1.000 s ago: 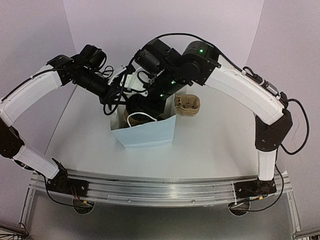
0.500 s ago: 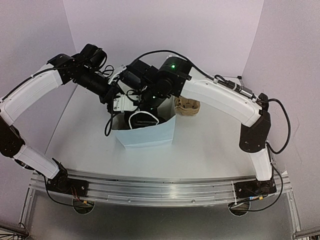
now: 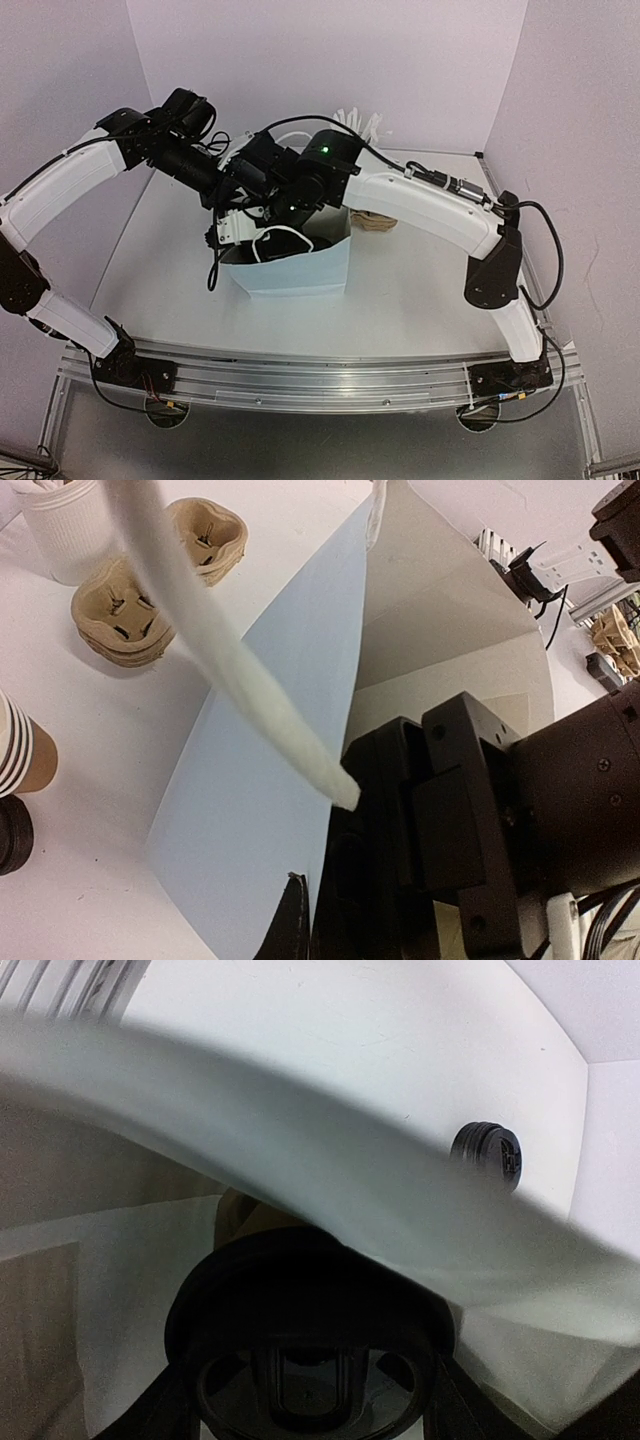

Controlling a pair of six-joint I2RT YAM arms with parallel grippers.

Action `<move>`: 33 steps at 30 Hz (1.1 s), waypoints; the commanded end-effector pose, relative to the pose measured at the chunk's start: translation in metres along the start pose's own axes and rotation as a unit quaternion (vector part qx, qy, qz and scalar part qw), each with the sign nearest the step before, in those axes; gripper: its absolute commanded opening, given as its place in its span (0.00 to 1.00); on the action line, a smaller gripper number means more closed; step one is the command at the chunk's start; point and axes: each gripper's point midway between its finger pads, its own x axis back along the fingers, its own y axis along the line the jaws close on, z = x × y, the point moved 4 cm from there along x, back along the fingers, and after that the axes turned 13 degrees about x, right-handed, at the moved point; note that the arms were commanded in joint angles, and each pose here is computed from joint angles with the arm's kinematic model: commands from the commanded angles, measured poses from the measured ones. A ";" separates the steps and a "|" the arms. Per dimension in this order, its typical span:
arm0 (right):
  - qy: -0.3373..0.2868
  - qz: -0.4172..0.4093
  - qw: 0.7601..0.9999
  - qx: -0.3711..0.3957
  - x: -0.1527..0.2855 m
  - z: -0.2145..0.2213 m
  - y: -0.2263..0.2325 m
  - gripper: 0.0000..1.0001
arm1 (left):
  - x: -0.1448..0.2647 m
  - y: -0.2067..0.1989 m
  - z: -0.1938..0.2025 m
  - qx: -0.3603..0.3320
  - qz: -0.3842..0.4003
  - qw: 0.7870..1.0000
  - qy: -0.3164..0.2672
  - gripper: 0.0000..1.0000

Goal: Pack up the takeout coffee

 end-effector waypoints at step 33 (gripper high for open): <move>0.032 0.145 0.859 -0.489 0.007 0.015 -0.002 0.12 | 0.020 0.012 0.007 0.117 -0.078 0.986 -0.087 0.00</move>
